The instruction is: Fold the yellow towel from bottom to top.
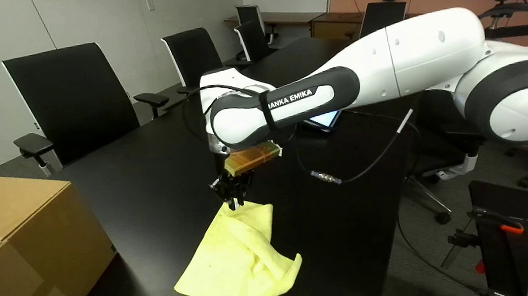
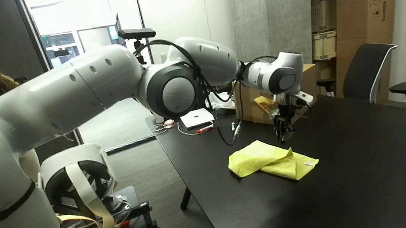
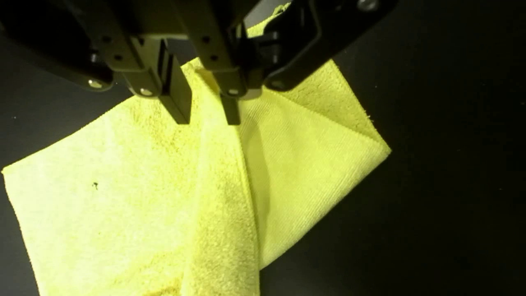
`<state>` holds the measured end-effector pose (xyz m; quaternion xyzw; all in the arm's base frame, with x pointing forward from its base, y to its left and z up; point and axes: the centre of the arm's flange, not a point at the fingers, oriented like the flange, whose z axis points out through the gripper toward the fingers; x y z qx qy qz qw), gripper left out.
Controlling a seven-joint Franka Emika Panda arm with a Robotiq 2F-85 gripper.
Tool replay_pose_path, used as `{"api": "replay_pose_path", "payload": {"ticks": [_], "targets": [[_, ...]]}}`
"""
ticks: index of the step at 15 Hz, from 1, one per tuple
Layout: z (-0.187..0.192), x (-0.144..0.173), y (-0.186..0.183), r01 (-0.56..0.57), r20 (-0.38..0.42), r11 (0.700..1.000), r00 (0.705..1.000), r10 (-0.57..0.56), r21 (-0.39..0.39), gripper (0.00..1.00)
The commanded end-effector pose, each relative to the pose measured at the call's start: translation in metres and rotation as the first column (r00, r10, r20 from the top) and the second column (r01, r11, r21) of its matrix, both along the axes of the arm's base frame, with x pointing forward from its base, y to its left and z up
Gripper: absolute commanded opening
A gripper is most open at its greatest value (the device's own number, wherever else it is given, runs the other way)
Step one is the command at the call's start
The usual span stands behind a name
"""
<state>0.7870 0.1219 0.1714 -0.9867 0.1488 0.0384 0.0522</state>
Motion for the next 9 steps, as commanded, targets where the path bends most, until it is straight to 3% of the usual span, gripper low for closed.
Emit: {"api": "replay_pose_path", "payload": {"ticks": [1,6,9], "targets": [[0.008,0.019,0.003,0.005,0.053,0.999,0.999,-0.003,-0.037,0.59],[0.02,-0.018,-0.007,-0.075,0.01,0.997,0.997,0.075,-0.027,0.96],[0.022,-0.053,-0.012,-0.221,-0.082,0.975,0.972,0.222,0.01,1.0]]}}
